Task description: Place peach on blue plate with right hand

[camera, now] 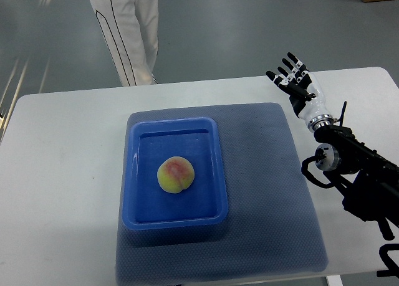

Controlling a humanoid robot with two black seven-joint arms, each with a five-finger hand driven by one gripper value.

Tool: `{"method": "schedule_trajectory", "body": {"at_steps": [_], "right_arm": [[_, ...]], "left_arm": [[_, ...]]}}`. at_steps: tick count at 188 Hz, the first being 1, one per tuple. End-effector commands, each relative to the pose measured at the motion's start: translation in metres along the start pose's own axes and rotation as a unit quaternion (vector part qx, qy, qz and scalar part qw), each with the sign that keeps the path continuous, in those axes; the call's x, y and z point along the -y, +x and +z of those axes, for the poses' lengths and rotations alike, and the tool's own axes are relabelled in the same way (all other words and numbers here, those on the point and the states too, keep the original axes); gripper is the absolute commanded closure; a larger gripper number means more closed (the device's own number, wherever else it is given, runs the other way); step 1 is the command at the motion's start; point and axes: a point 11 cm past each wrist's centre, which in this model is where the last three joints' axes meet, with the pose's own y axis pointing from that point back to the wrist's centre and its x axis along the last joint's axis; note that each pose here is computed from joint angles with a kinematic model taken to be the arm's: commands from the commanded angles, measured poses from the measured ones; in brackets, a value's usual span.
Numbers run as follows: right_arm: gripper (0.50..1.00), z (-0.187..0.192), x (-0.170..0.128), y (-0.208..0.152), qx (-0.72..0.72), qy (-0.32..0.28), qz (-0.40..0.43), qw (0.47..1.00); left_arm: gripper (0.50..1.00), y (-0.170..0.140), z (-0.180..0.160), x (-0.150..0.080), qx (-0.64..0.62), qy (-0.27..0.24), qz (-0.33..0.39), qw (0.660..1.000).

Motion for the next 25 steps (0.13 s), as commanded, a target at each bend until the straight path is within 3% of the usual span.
{"method": "schedule_trajectory", "body": {"at_steps": [1, 25], "right_arm": [[0.570, 0.0015, -0.0017, 0.0019, 0.001, 0.000, 0.003, 1.000], [0.570, 0.0032, -0.0027, 0.0029, 0.000, -0.002, 0.003, 1.000]], "left_arm": [[0.500, 0.0000, -0.0008, 0.0000, 0.000, 0.001, 0.000, 1.000], [0.500, 0.0000, -0.0008, 0.0000, 0.000, 0.001, 0.000, 1.000]]}}
